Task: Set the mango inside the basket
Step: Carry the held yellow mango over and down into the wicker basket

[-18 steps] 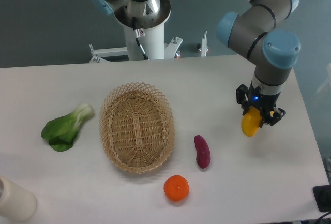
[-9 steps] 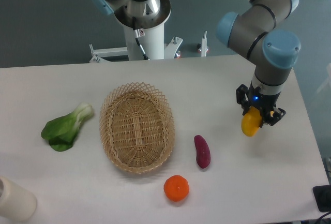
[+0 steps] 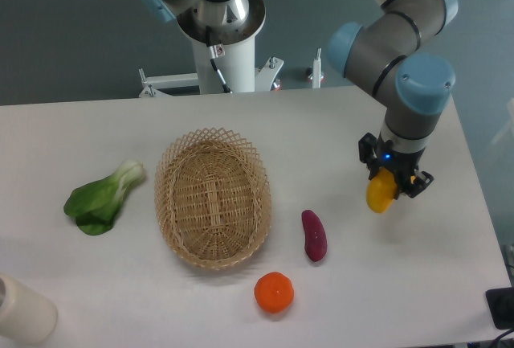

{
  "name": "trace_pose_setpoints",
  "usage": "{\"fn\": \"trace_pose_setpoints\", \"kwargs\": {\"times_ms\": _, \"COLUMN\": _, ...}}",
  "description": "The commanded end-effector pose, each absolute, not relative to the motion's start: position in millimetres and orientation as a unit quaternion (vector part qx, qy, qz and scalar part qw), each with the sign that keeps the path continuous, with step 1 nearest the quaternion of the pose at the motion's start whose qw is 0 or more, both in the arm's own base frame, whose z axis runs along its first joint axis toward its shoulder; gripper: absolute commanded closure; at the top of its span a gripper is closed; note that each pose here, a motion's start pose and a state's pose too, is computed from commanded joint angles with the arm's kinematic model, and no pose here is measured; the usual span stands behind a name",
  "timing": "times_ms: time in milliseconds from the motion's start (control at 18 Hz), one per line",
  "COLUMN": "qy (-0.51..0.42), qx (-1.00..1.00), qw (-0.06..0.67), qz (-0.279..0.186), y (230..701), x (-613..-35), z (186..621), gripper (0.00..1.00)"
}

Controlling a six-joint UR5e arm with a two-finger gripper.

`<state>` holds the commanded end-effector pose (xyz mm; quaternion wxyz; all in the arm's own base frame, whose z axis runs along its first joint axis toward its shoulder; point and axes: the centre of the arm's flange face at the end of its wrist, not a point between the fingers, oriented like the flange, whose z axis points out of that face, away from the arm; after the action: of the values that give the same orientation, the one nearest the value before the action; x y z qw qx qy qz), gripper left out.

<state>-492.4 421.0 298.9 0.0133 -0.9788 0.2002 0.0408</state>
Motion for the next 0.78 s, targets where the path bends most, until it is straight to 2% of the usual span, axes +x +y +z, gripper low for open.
{"fn": "trace_pose_setpoints", "kwargs": {"times_ms": 389, "qy": 0.207, "qx": -0.977, "qw": 0.032, "qz": 0.031, "y": 471.4, "x": -440.4, "z": 304.3, "gripper": 0.51}}
{"fn": "trace_pose_setpoints", "kwargs": {"times_ms": 667, "qy": 0.227, "qx": -0.973, "qw": 0.025, "qz": 0.019, "y": 520.7, "x": -365.6, "z": 290.4, "gripper": 0.51}}
{"fn": "trace_pose_setpoints", "kwargs": {"times_ms": 778, "qy": 0.242, "qx": -0.97, "qw": 0.023, "qz": 0.016, "y": 523.8, "x": -342.8, "z": 290.2, "gripper": 0.51}}
